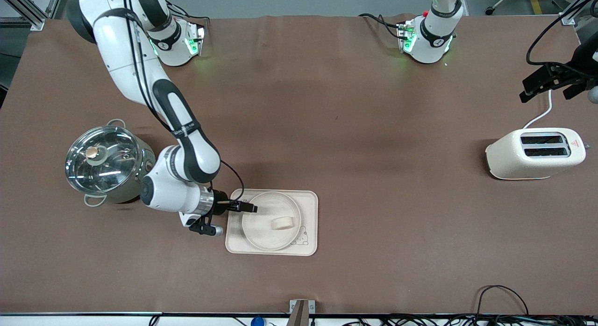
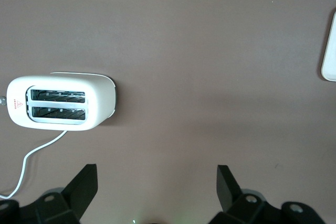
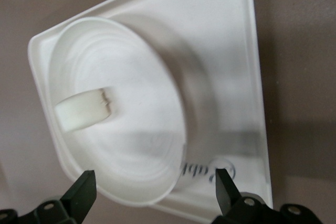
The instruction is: Place bun in plate and plate on tray
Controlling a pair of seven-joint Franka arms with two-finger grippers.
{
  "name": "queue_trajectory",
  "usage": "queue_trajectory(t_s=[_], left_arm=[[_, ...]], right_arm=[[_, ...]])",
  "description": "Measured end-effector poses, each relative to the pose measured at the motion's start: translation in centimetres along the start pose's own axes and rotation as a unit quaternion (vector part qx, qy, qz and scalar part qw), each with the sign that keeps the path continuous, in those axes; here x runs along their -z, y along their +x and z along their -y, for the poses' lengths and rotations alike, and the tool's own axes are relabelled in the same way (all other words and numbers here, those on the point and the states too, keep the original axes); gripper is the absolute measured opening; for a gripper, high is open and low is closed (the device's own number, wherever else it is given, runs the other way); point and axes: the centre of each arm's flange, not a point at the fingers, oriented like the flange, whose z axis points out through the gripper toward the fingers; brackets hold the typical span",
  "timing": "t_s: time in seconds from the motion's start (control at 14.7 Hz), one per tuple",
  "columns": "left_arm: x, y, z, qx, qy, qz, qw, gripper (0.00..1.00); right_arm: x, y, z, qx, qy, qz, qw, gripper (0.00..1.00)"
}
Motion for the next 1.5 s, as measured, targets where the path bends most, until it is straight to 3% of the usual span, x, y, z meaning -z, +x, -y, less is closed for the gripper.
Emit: queue_trajectory(t_s=[0.14, 0.27, 0.41, 0.68, 1.02, 1.5], left_arm=[[0.0, 0.0, 0.0, 0.0, 0.0, 0.0, 1.0, 1.0], [0.0, 0.0, 0.0, 0.0, 0.0, 0.001, 1.0, 1.0], [0.0, 0.0, -0.1, 0.0, 0.0, 0.001, 1.0, 1.0], [0.0, 0.0, -0.1, -0.001, 0.0, 0.001, 1.0, 1.0], [0.0, -0.1, -0.5, -0.004, 0.0, 0.001, 1.0, 1.0], [0.1, -0.2, -1.6, -0.015, 0.001, 0.0, 1.0, 1.0]], right_arm=[[3.8, 0.0, 0.7, 0.002, 0.011, 0.014, 1.0, 1.0], [8.0, 0.1, 0.2, -0.003, 0.018, 0.004, 1.0, 1.0], [12.1, -0.2, -1.0, -0.005, 0.005, -0.012, 1.0, 1.0], [21.3, -3.7, -1.0, 0.033, -0.07, -0.005, 0.997, 1.0], [33.2, -7.9, -0.6, 0.081, -0.182, -0.04, 0.979, 1.0], [47.3, -14.5, -5.5, 0.036, -0.251, -0.057, 0.966, 1.0]])
